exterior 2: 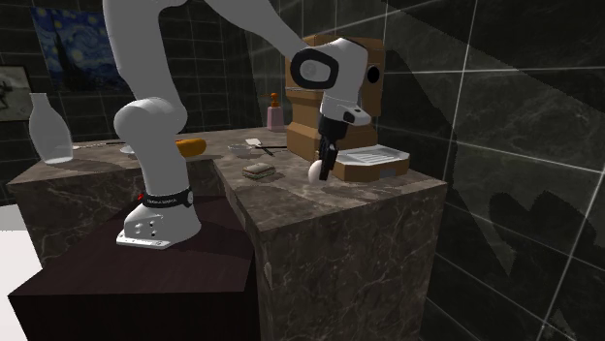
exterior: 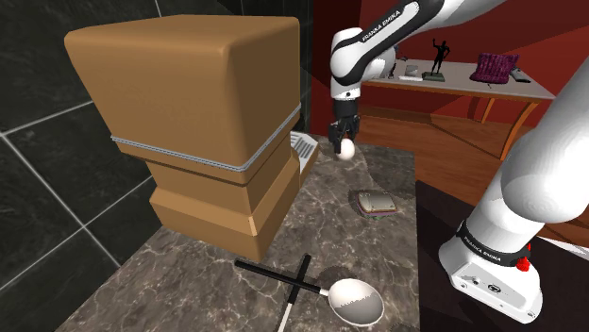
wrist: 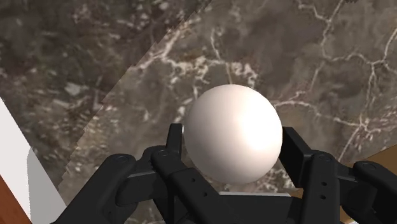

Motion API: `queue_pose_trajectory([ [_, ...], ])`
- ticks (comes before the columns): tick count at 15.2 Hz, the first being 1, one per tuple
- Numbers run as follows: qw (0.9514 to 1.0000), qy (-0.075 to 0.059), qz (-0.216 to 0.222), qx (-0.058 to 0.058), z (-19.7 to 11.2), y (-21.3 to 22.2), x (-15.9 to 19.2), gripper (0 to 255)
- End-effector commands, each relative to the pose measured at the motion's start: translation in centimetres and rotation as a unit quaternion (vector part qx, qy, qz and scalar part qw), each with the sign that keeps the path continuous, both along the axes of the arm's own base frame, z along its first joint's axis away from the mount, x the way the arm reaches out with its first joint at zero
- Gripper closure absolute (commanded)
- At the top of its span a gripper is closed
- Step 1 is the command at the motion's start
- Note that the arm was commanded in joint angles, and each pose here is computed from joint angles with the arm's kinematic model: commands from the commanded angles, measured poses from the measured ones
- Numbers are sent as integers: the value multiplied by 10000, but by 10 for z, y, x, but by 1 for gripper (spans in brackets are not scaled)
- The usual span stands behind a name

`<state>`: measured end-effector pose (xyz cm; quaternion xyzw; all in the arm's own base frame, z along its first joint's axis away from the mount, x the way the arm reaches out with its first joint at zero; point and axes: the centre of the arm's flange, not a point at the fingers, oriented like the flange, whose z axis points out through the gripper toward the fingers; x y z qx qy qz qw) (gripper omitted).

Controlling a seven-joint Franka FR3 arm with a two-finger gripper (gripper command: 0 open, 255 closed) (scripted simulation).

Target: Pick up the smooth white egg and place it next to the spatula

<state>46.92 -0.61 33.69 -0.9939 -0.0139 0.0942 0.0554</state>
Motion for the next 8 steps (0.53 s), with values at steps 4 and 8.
queue_pose_trajectory([
  [4,10000,1,1,0,25,0,0,255],
  [8,10000,1,1,0,46,0,0,255],
])
